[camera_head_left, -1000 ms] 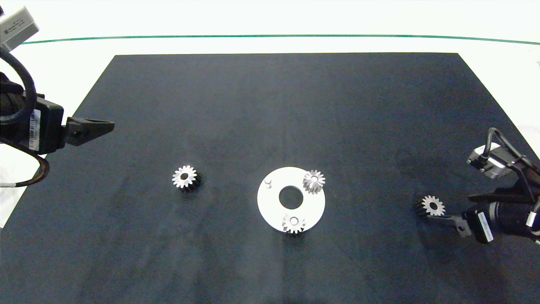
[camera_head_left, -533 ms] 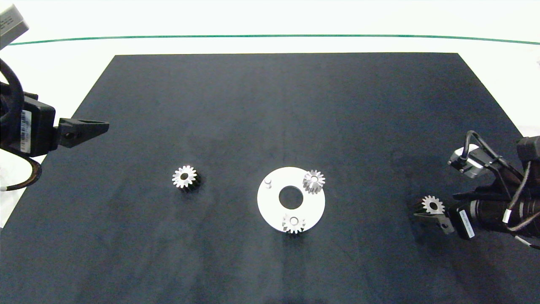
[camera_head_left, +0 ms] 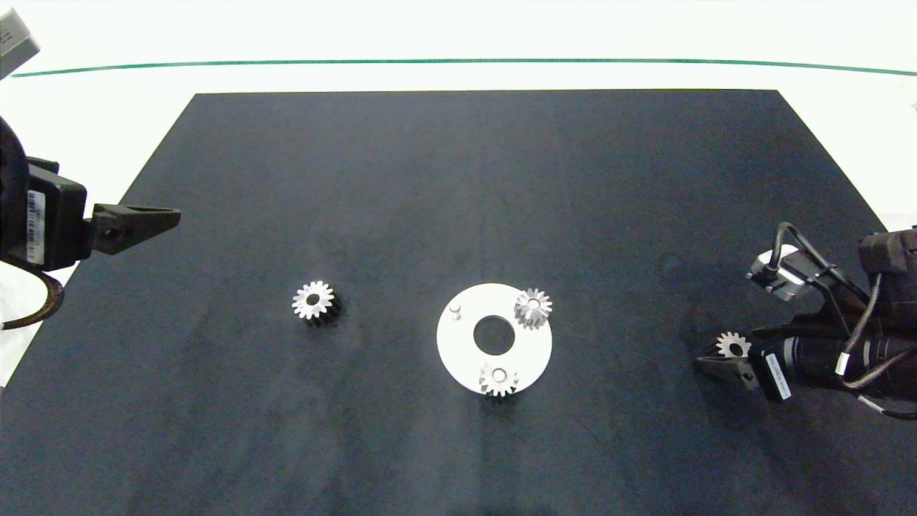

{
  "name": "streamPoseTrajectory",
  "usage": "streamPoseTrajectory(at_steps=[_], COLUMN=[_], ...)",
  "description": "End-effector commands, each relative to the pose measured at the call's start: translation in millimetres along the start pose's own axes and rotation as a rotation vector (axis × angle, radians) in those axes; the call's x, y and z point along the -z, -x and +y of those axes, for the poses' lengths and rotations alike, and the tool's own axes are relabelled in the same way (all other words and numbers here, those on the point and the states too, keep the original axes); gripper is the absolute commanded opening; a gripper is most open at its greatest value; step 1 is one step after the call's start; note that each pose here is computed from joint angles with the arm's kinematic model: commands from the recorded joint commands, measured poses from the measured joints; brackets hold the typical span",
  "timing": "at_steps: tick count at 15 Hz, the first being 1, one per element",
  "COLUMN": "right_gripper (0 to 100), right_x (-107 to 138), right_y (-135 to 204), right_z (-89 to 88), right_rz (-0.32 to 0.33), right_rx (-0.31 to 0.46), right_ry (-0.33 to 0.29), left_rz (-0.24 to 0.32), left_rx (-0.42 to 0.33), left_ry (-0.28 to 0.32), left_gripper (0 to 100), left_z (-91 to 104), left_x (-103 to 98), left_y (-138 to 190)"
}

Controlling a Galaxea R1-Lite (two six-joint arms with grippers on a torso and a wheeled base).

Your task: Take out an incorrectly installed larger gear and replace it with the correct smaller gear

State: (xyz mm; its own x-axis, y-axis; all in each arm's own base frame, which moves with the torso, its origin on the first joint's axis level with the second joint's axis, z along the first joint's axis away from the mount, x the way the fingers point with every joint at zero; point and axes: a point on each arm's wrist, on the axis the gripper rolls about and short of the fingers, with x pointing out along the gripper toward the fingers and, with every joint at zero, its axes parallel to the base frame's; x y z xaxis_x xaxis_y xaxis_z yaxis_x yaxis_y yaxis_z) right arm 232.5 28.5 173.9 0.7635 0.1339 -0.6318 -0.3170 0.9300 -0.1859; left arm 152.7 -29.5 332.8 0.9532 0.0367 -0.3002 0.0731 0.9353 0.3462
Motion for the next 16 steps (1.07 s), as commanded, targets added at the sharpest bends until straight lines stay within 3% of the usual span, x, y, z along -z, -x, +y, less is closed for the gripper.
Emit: streamPoseTrajectory(at_steps=[1, 16], right_gripper=[79, 49], right_x=[0.0, 0.0], right_y=[-1.2, -6.6], right_z=[0.0, 0.2], right_rz=[0.002, 0.002], right_rx=[-0.002, -0.003], right_ry=[0.002, -0.002], left_rz=[0.008, 0.025], left_rx=[0.001, 0.006], left_ry=[-0.004, -0.008], left_gripper=[100, 100], left_z=[-0.6, -2.5], left_x=[2.6, 11.4], left_y=[0.4, 3.1])
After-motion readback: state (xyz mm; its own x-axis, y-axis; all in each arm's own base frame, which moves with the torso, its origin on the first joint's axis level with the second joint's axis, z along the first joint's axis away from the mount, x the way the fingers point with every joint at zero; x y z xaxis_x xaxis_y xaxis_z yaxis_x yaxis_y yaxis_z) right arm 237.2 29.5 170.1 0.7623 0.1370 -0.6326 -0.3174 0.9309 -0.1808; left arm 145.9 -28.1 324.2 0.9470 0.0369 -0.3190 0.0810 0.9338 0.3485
